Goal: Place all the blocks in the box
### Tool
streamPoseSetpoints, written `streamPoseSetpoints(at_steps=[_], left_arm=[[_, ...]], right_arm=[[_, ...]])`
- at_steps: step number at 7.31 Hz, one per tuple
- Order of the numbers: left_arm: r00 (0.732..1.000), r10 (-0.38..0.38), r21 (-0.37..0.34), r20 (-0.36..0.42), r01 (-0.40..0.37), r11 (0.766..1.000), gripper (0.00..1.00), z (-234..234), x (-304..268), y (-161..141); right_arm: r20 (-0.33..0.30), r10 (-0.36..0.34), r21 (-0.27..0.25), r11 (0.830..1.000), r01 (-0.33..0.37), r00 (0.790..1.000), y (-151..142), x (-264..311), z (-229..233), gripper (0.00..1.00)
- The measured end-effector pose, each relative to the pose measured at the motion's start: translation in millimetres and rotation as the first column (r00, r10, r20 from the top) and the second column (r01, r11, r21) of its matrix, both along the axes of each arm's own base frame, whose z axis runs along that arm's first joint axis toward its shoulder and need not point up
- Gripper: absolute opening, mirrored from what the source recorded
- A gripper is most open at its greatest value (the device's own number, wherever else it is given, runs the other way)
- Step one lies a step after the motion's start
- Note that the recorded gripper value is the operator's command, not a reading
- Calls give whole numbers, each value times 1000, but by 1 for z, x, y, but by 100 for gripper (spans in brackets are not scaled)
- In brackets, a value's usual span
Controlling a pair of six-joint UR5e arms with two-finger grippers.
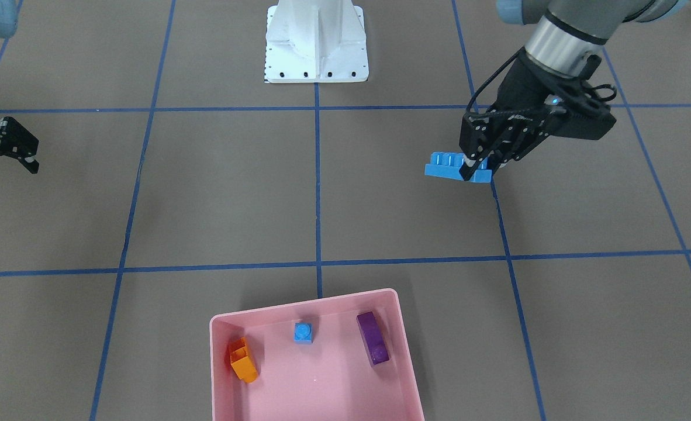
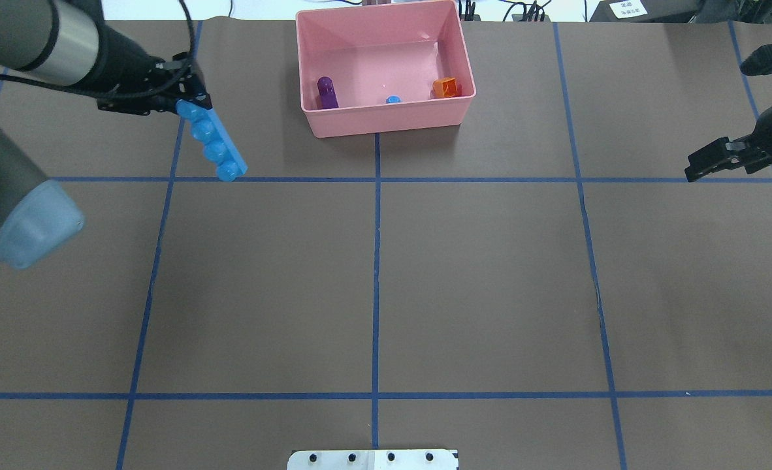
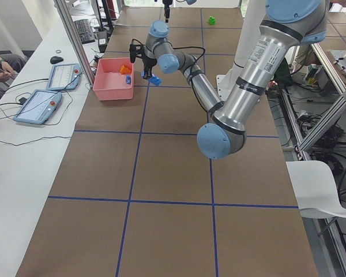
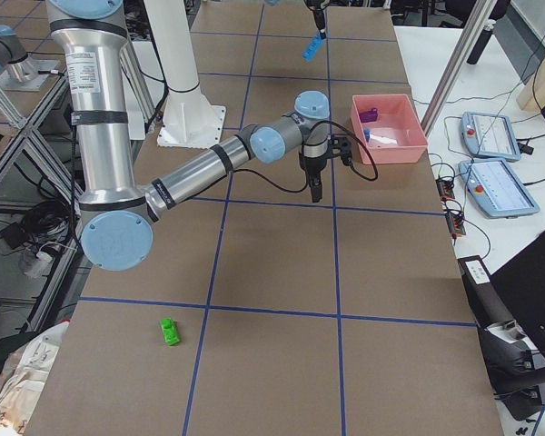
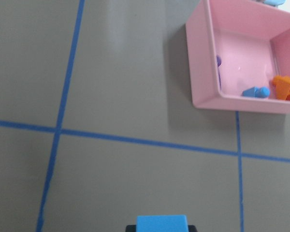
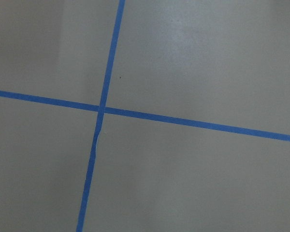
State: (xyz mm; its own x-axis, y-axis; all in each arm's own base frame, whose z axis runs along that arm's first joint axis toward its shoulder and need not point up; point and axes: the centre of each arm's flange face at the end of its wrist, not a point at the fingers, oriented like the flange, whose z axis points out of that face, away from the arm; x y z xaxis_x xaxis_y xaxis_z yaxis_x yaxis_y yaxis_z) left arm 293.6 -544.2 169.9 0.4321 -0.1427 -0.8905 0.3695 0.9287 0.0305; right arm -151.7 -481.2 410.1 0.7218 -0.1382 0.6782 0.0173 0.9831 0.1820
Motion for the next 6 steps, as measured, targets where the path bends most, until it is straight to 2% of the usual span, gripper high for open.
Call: streamPoseSetpoints(at_steps=[1, 3, 4, 6], left_arm=[[999, -40, -43, 3, 40, 998, 0, -39, 30, -42], [994, -97, -156, 56, 104, 982, 0, -94, 92, -125], [988, -118, -196, 97, 135, 971, 0, -100, 112, -154], [977, -153, -220, 151, 184, 958, 4, -70, 142, -188]], right_arm=[[-2, -5, 4, 1000, 5, 1000, 0, 1, 1, 99], [-4, -12, 9, 1000, 12, 1000, 0, 1, 2, 99], [-4, -13, 10, 1000, 13, 1000, -1, 1, 2, 99], [-3, -15, 11, 1000, 15, 1000, -1, 0, 2, 99]])
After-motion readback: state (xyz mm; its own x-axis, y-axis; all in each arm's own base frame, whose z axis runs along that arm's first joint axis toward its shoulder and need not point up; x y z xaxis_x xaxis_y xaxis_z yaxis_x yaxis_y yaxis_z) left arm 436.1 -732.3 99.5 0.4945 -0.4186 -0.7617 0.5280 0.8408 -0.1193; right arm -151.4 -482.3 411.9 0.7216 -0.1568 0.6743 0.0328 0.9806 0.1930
